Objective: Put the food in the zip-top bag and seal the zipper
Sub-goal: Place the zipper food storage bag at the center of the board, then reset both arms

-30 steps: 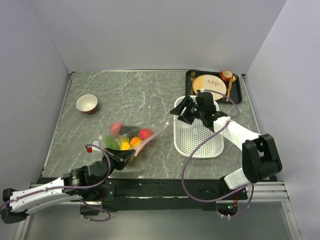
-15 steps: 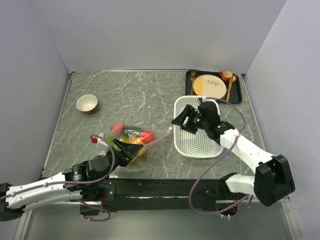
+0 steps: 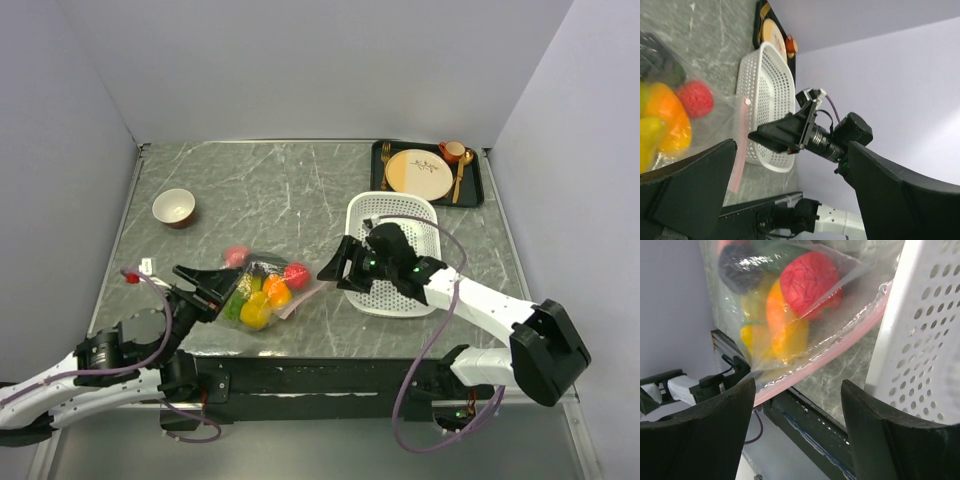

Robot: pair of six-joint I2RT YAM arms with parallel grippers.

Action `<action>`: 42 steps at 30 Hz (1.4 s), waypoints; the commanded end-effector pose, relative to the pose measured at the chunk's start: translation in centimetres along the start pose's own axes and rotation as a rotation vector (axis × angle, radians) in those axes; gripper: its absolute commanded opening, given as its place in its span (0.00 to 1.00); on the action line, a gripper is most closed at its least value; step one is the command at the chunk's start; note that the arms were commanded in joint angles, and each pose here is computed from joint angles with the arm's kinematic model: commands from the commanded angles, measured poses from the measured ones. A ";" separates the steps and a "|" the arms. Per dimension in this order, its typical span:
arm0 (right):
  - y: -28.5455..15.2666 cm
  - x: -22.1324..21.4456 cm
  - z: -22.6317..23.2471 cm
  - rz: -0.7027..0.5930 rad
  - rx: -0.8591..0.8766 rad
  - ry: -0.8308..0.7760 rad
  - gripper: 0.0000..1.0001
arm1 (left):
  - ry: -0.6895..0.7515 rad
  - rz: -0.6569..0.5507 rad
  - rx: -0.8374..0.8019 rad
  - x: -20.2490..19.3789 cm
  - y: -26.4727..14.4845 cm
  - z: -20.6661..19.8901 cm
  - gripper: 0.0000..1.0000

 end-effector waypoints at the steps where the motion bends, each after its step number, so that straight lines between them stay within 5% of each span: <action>1: 0.9 0.7 2.0 -0.021 0.017 -0.018 0.76 | 0.050 -0.091 0.029 2.2 -0.5 0.9 0.98; 6: 0.7 2.0 1.6 -0.085 -0.069 -0.073 0.76 | 0.152 -0.070 0.065 1.2 0.3 0.7 0.99; 16: -3.9 6.8 1.3 -0.306 -0.247 -0.266 0.79 | 0.673 -0.019 0.244 -2.1 7.4 -2.1 0.99; 17: -4.3 7.4 0.9 -0.323 -0.267 -0.263 0.79 | 0.726 0.089 0.206 -3.1 8.1 -2.1 0.99; 24: -7.6 10.9 -2.8 -0.437 -0.380 -0.224 0.79 | 0.635 -0.002 0.191 6.2 14.3 -0.4 0.99; 28: -11.5 14.0 -6.1 -0.553 -0.526 -0.171 0.95 | 0.620 0.010 0.306 9.7 16.5 1.3 0.99; 34: -17.9 17.1 -11.1 -0.739 -0.789 -0.109 1.00 | 0.700 -0.025 0.391 11.6 16.8 1.5 0.99; 42: -19.3 18.4 -16.2 -0.768 -0.916 0.091 1.00 | 0.820 -0.170 0.464 14.5 14.7 1.4 0.99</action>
Point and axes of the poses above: each gripper's point midway between its finger pads, its own y axis out along the fingers, its own z axis along the line the jaws close on, x = y × z, the point moved 2 cm from there along -y, back along the fingers, and after that the axes turned 4 degrees about -y, right-handed, at the moved point
